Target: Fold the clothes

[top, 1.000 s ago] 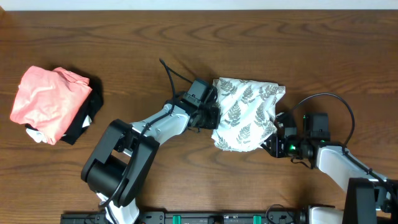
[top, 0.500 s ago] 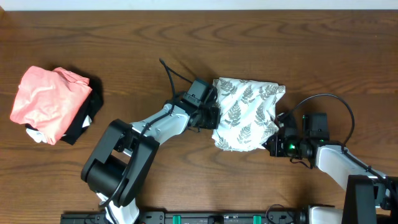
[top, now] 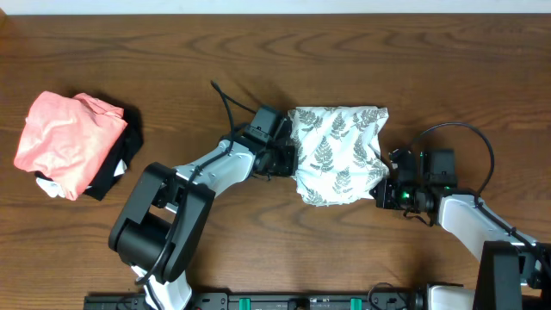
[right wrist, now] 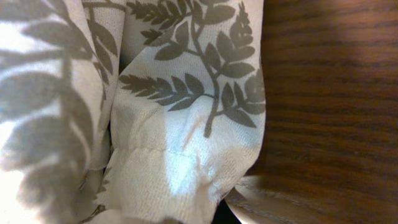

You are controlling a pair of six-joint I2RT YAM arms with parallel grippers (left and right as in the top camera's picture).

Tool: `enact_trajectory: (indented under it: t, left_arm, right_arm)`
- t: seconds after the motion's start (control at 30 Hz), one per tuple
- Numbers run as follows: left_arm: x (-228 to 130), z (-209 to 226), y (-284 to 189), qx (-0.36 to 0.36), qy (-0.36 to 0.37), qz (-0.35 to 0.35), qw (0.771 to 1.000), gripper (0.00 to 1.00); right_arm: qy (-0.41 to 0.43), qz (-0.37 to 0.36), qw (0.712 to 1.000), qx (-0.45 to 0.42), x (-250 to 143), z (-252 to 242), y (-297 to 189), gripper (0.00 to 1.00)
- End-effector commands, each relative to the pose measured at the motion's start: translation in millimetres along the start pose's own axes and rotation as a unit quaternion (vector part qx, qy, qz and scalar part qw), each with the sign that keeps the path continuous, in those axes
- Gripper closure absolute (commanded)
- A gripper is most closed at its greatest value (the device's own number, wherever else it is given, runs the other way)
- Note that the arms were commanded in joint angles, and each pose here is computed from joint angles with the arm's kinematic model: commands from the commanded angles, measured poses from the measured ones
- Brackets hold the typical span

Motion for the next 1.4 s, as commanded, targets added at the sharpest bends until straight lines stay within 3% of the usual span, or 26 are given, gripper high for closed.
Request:
enact_trajectory:
  t: [0.0, 0.4, 0.67, 0.77, 0.9, 1.37]
  left_arm:
    - [-30, 26, 13, 0.032, -0.013, 0.044, 0.998, 0.9]
    - [-11, 7, -10, 0.008, 0.005, 0.006, 1.0, 0.9]
    - [-12, -13, -14, -0.05, 0.008, 0.011, 0.999, 0.89]
    - [-10, -22, -18, -0.08, 0.01, 0.007, 0.997, 0.77]
    - [0, -35, -30, -0.125, 0.015, -0.01, 0.992, 0.7]
    - [15, -40, -62, -0.128, -0.006, -0.047, 0.991, 0.68]
  right_arm:
    - [0.017, -0.013, 0.997, -0.079, 4, -29, 0, 0.99]
    - [0.017, -0.015, 0.997, -0.08, 5, -29, 0, 0.99]
    - [0.017, -0.015, 0.997, -0.08, 5, -29, 0, 0.99]
    - [0.017, -0.015, 0.997, -0.08, 5, -29, 0, 0.99]
    - [0.017, -0.015, 0.997, -0.08, 5, -29, 0, 0.99]
    - [0.017, -0.015, 0.997, -0.08, 5, -29, 0, 0.99]
Point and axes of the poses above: each gripper's point midway between its finger pads, its own y axis out along the fingers, its own z axis along the line the jaws close on, x = y × z, the point moved 1 cm from there along -y, back along the fingers, and after that the axes turned 9 degrees about y, right-handed, at the moved point
